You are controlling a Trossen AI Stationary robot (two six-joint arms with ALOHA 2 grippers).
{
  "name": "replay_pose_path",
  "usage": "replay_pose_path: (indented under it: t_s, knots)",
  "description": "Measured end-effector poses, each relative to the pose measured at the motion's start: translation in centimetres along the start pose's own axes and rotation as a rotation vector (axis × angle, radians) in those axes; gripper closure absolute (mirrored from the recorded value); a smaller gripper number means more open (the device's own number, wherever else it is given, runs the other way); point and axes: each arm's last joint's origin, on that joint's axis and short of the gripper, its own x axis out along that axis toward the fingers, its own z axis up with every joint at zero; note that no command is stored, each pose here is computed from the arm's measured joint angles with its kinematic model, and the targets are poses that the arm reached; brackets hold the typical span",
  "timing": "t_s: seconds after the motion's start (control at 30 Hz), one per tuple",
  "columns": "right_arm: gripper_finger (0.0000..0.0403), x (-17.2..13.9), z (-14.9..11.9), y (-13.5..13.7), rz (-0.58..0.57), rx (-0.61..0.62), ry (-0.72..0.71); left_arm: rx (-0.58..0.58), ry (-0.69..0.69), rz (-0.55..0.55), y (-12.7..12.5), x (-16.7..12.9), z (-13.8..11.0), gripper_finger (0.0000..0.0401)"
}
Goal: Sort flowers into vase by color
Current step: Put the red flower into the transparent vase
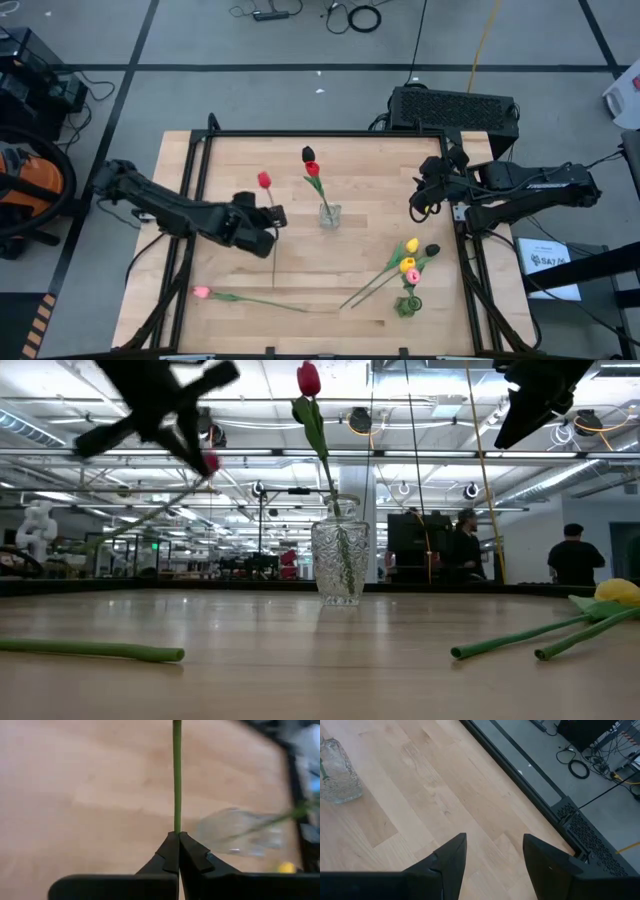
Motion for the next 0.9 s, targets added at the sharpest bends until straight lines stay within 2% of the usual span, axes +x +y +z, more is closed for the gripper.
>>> replay_pose_path:
  t_s: [0.17,0.3,0.43,0.57,0.63,0.7,0.9]
  knots:
    - [0.0216,0.0,0.0,0.0,-0.001,0.011,-0.002,0.283,-0.071,-0.2,-3.4,-3.1,1.5,0.04]
    - [0.0216,0.0,0.1,0.0,0.0,0.015,-0.006,0.437,-0.143,-0.399,-6.7,-4.8,2.0,0.0401]
    - [0.0216,0.0,0.1,0.0,0.0,0.034,-0.007,0.583,-0.285,-0.598,-9.4,-6.5,2.6,0.0401]
    - [0.0216,0.0,0.1,0.0,0.0,0.05,-0.007,0.762,-0.453,-0.662,-10.6,-7.6,3.4,0.0401]
    - [0.0216,0.0,0.1,0.0,0.0,0.063,-0.007,0.804,-0.496,-0.655,-10.8,-7.4,3.7,0.0401]
    - [0.0216,0.0,0.1,0.0,0.001,0.069,-0.007,0.799,-0.521,-0.652,-10.8,-6.9,4.0,0.0401]
    - [0.0216,0.0,0.2,0.1,0.007,0.079,-0.018,0.749,-0.53,-0.77,-10.7,-5.2,4.2,0.0401]
